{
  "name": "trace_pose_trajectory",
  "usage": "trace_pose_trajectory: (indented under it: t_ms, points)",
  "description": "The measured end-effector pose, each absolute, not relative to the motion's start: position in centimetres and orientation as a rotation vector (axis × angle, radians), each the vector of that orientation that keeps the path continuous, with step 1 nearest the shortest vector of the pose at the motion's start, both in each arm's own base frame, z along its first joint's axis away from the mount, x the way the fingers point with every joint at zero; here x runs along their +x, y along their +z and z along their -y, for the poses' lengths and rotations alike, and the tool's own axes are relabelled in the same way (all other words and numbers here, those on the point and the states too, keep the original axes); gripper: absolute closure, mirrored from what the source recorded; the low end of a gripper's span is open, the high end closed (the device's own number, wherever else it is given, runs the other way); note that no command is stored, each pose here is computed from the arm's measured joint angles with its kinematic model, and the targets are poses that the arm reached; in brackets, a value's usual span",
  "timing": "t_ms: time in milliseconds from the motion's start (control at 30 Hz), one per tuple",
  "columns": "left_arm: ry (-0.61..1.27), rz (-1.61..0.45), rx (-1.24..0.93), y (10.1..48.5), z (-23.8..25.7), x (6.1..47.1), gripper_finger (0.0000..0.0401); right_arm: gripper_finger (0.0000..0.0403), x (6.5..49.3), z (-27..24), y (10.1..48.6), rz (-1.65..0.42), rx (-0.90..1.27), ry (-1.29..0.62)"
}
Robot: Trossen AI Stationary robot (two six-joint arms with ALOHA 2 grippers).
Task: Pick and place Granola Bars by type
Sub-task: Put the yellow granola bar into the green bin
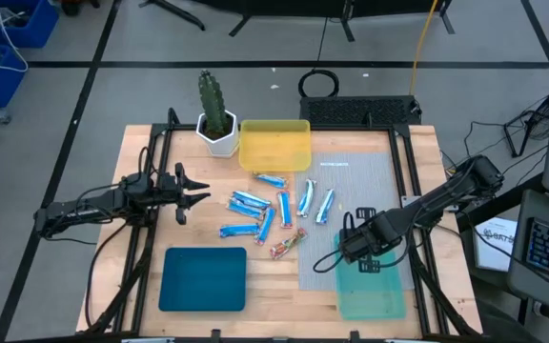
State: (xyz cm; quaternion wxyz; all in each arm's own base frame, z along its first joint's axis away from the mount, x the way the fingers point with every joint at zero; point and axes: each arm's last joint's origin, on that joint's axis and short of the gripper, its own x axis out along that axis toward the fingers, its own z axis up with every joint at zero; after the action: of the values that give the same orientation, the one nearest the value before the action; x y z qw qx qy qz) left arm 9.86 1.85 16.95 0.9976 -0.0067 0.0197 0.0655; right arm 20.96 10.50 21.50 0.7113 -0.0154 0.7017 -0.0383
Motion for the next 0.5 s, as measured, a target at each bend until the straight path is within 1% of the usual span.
trace_pose_trajectory:
  t_ms: [500]
  points:
    - [0.131,-0.039,-0.013,16.9,-1.9,9.9,0.0277,0.0403,20.8,-11.1,19.6,-1.494,-0.037,-0.027]
